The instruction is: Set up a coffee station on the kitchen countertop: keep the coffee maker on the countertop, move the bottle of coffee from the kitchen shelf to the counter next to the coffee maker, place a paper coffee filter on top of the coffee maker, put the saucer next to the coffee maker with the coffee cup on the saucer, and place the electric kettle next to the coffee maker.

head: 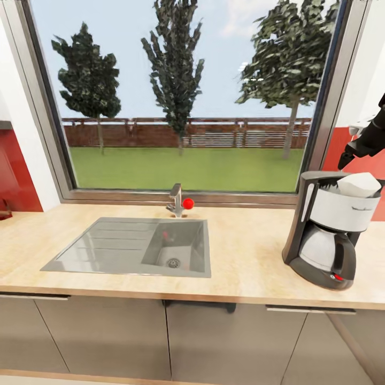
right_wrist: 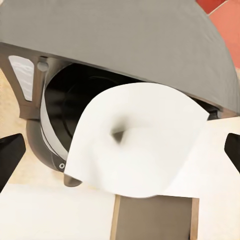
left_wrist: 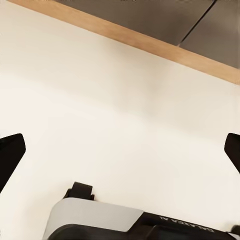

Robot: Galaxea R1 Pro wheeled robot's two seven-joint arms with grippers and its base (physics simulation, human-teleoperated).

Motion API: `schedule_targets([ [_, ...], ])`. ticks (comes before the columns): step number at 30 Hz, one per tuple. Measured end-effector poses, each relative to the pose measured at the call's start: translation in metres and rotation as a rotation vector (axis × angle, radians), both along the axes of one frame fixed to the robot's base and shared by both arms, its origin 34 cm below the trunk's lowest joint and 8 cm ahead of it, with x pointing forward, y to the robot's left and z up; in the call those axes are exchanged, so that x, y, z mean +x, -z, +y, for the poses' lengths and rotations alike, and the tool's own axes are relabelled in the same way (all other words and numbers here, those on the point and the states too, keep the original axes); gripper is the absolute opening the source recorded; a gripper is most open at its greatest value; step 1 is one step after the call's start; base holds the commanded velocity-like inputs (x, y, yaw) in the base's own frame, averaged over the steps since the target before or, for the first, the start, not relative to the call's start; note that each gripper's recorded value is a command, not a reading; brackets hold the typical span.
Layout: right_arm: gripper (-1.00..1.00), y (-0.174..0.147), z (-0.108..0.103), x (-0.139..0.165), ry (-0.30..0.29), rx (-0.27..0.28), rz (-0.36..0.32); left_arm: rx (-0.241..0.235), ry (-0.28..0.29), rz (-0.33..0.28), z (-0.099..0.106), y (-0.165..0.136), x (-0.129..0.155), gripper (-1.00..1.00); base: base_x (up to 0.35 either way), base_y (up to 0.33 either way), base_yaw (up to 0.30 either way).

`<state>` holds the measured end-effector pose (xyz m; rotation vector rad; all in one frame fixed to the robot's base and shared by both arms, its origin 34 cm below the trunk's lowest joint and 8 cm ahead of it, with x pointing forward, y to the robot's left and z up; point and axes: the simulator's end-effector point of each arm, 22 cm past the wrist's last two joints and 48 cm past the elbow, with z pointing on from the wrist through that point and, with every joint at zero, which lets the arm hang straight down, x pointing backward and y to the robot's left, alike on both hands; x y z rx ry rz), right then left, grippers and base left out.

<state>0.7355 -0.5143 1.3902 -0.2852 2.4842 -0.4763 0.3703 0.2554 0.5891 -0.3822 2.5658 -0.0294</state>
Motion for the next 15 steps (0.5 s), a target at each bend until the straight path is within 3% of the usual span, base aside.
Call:
schedule_targets([
  [7, 1.00, -0.0074, -0.0010, -0.0012, -0.001, 0.026, -0.012, -0.001, 0.000, 0.000, -0.0002, -0.0067, -0.0008, 1.00, 0.000, 0.000, 0.000],
  [12, 1.00, -0.0107, 0.0073, 0.0020, -0.025, 0.095, -0.049, 0.000, 0.000, 0.000, -0.0001, -0.0068, -0.0006, 1.00, 0.000, 0.000, 0.000],
  [15, 1.00, -0.0112, 0.0084, 0.0024, -0.029, 0.107, -0.054, -0.001, 0.000, -0.001, -0.0001, -0.0069, -0.0004, 1.00, 0.000, 0.000, 0.000],
])
